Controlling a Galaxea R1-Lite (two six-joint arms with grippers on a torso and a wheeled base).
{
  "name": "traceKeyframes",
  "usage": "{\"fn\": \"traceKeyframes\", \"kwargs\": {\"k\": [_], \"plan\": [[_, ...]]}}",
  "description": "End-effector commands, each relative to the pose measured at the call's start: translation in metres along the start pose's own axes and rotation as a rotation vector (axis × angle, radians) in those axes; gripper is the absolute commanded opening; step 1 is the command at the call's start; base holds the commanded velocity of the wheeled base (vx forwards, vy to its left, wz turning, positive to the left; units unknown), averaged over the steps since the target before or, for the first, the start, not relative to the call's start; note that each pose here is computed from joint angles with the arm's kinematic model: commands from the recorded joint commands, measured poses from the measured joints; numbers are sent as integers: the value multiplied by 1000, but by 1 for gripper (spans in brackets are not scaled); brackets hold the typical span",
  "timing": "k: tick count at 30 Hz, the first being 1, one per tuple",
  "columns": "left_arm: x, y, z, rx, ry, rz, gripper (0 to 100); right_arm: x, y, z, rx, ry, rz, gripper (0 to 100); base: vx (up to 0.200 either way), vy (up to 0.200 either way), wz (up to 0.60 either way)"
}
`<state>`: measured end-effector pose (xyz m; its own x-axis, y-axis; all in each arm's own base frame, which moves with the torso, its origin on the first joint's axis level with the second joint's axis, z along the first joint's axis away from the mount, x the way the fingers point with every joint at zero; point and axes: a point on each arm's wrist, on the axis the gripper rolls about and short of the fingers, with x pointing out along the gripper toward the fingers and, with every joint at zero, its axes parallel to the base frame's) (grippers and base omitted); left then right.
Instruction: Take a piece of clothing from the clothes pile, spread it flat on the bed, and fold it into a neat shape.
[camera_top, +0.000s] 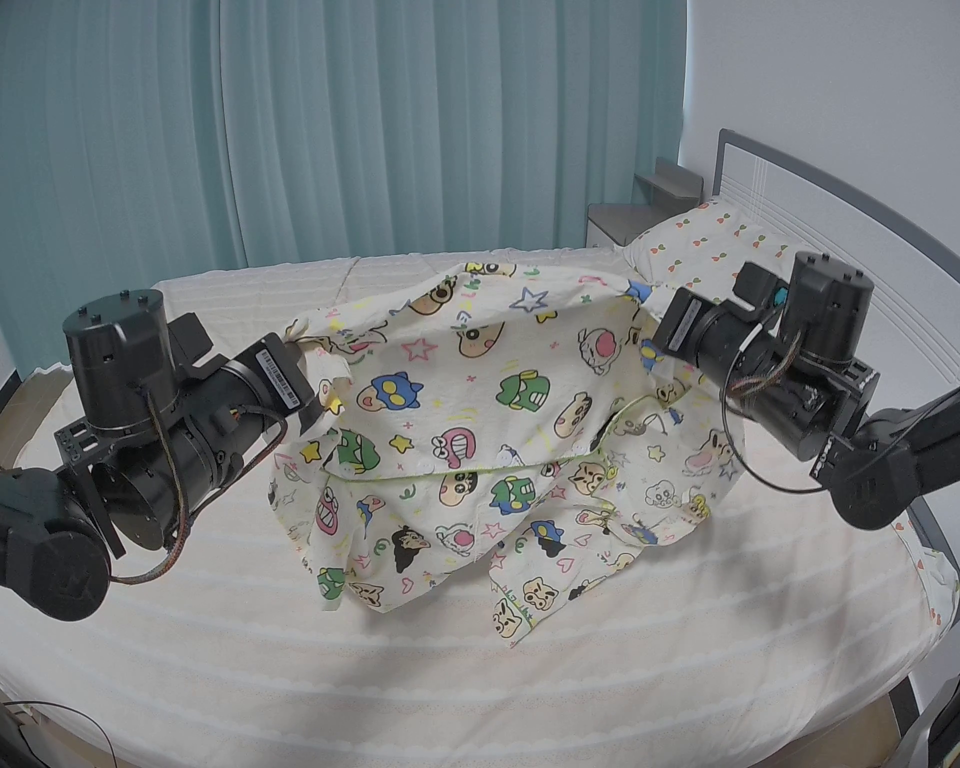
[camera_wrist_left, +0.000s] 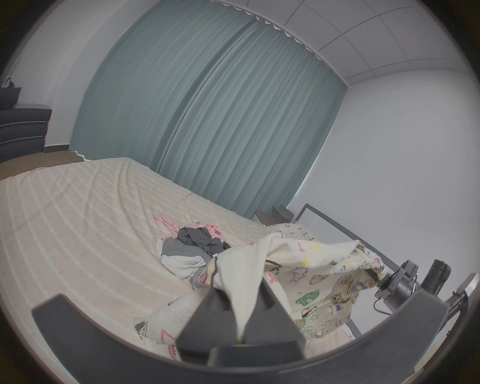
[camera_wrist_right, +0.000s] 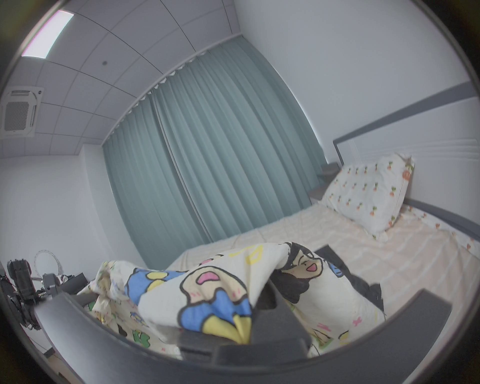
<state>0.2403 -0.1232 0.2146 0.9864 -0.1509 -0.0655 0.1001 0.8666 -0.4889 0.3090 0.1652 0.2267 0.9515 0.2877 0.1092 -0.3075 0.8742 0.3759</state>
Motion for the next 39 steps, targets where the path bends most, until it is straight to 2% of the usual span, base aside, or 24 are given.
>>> {"fn": "traceKeyframes", "kwargs": {"k": [1, 4, 6, 9, 13, 26, 39], "plan": [[-9, -5, 20, -15, -66, -31, 0, 0, 5, 29, -15, -90, 16, 0, 0, 0, 0], [-14, -4, 22, 34, -75, -30, 0, -3, 2, 23, -25, -69, 8, 0, 0, 0, 0], [-19, 3, 7, 73, -22, -13, 0, -8, -4, 9, -33, -28, -6, 0, 0, 0, 0], [-24, 10, -7, 95, 30, 3, 0, -13, -6, 4, -29, -22, -4, 0, 0, 0, 0], [-26, 11, -8, 90, 33, 6, 0, -17, -7, 4, -28, -26, 1, 0, 0, 0, 0], [-31, 12, -5, 74, 23, 3, 0, -25, -2, 6, -25, -14, 23, 0, -200, 0, 0], [-59, 13, 1, 61, 3, -36, 0, -44, 13, 17, -14, -8, 67, 0, 0, 0, 0]]}}
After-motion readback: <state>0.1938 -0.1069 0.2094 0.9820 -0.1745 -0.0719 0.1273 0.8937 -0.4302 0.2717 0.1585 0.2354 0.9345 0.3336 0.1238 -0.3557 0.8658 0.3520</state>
